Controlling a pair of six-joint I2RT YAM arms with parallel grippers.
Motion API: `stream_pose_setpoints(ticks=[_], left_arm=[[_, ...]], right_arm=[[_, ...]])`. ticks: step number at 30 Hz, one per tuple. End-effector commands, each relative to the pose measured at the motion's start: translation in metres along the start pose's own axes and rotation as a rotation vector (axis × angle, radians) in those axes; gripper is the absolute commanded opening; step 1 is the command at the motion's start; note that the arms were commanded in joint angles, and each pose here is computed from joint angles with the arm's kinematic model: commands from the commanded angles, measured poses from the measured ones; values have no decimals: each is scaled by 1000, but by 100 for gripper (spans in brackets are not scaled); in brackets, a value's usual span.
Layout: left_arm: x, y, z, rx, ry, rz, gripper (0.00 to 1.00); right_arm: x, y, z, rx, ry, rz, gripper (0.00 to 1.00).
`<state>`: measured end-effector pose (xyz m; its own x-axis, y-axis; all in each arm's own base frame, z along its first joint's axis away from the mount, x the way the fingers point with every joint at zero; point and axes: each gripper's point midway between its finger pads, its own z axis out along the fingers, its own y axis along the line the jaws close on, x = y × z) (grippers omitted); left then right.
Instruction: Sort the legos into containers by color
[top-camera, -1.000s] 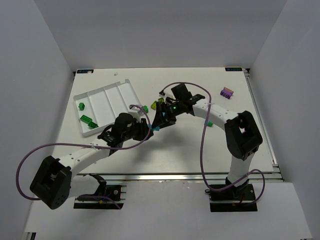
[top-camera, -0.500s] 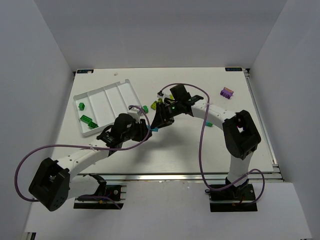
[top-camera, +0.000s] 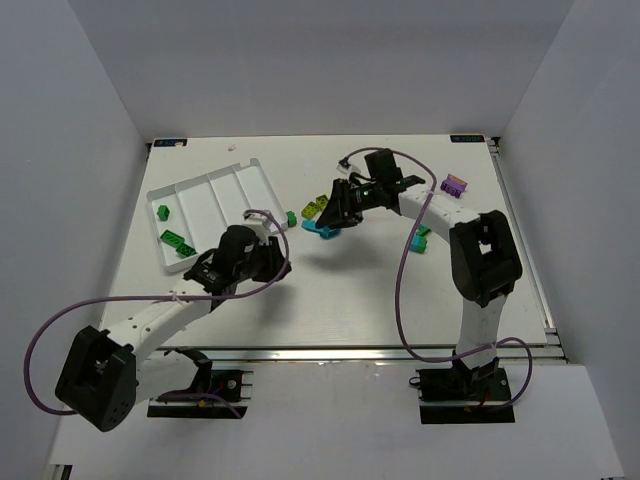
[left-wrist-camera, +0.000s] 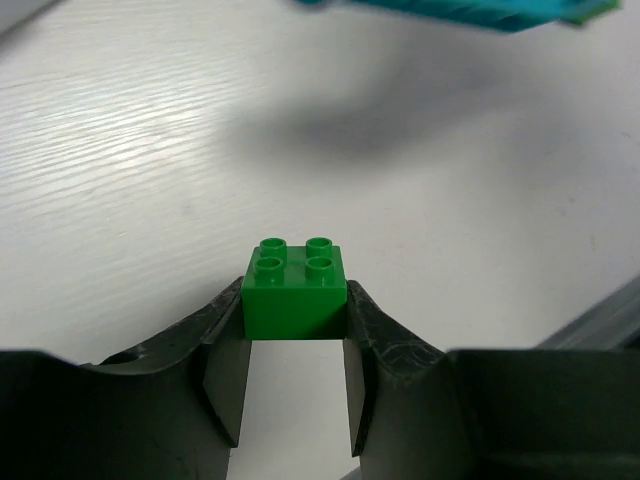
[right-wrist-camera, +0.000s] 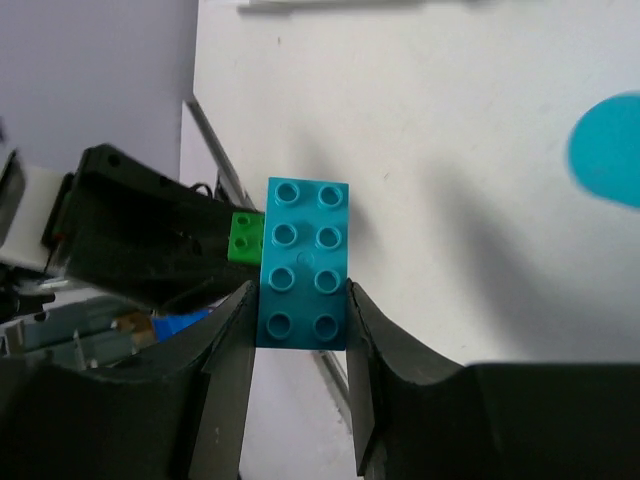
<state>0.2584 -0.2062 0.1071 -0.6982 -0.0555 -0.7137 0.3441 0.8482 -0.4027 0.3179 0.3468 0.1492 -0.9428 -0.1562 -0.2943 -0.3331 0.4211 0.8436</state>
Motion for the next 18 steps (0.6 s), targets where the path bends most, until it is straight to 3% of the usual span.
stream_pose_setpoints(ticks=[1, 9, 13, 18], left_arm=[[-23, 29, -17, -107, -45, -71, 11], [-96, 146, -79, -607, -162, -358, 12], [-90, 203, -98, -860, -88, -436, 20], [-82, 259, -94, -1004, -38, -486, 21]], right_arm=[[-41, 18, -16, -19, -98, -148, 0], [-64, 14, -40, 25, -173, -269, 0], [-63, 15, -44, 32, -176, -333, 0], [-62, 15, -45, 35, -169, -389, 0]])
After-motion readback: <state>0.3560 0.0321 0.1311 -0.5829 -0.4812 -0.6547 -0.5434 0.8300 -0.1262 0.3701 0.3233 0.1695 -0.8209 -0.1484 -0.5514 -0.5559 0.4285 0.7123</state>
